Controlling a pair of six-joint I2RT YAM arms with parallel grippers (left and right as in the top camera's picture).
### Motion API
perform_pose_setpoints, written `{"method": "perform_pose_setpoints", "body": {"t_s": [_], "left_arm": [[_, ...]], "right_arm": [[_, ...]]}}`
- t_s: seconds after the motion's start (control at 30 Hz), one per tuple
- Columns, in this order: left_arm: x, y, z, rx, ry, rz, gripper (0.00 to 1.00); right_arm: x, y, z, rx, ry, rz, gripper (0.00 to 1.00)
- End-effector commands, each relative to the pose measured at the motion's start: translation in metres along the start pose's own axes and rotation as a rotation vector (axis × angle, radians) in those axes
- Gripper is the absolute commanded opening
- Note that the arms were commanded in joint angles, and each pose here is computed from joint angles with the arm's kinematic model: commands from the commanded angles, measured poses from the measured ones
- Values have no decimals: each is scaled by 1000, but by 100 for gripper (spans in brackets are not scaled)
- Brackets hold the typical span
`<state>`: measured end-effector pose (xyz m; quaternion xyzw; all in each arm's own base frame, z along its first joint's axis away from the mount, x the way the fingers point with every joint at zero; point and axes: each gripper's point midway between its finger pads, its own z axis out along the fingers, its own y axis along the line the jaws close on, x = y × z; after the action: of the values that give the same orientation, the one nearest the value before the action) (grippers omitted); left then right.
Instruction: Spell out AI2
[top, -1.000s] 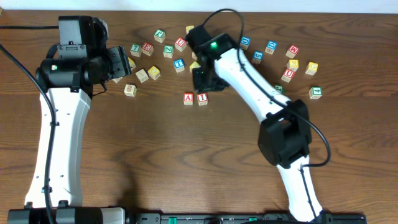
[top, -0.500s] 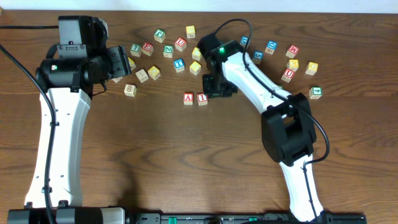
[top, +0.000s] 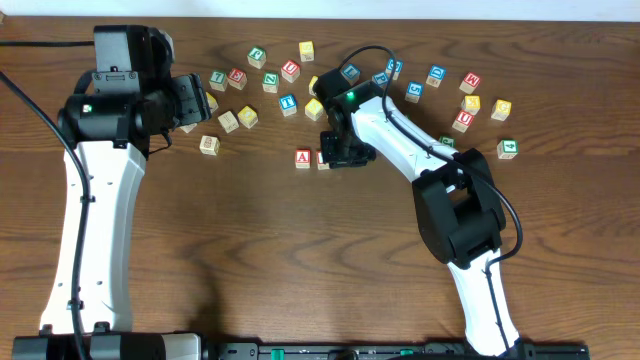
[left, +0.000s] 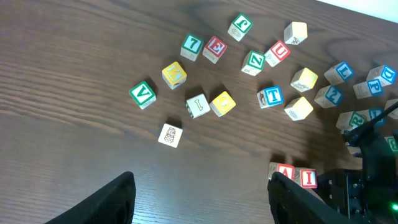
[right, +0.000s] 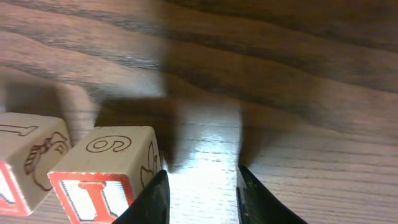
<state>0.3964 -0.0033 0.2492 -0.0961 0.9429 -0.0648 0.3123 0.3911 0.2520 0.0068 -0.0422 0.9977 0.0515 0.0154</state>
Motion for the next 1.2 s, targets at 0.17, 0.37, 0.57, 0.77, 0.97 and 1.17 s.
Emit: {"method": "perform_pose_setpoints", "body": {"t_s": [0.17,0.37,0.57,0.77,0.97,1.17], "left_arm": [[-2,-1,0,6,-2,1,67],[-2,-1,0,6,-2,1,68],[-2,-1,0,6,-2,1,68],[-2,-1,1,5,-1,1,67],[0,0,8,1,19,0,67],[-8,28,8,-92,-11,-32,67]], "right_arm": [[4,15,4,-42,8,-3,31],[2,23,4,-54,-11,-4,33],[1,25,4,-56,-15,0,33],[-6,20,-6,-48,-37,-3,31],[-23,17,-42,-58,-107,-64,35],[-37,69,-49,-228,-189,-128,31]]}}
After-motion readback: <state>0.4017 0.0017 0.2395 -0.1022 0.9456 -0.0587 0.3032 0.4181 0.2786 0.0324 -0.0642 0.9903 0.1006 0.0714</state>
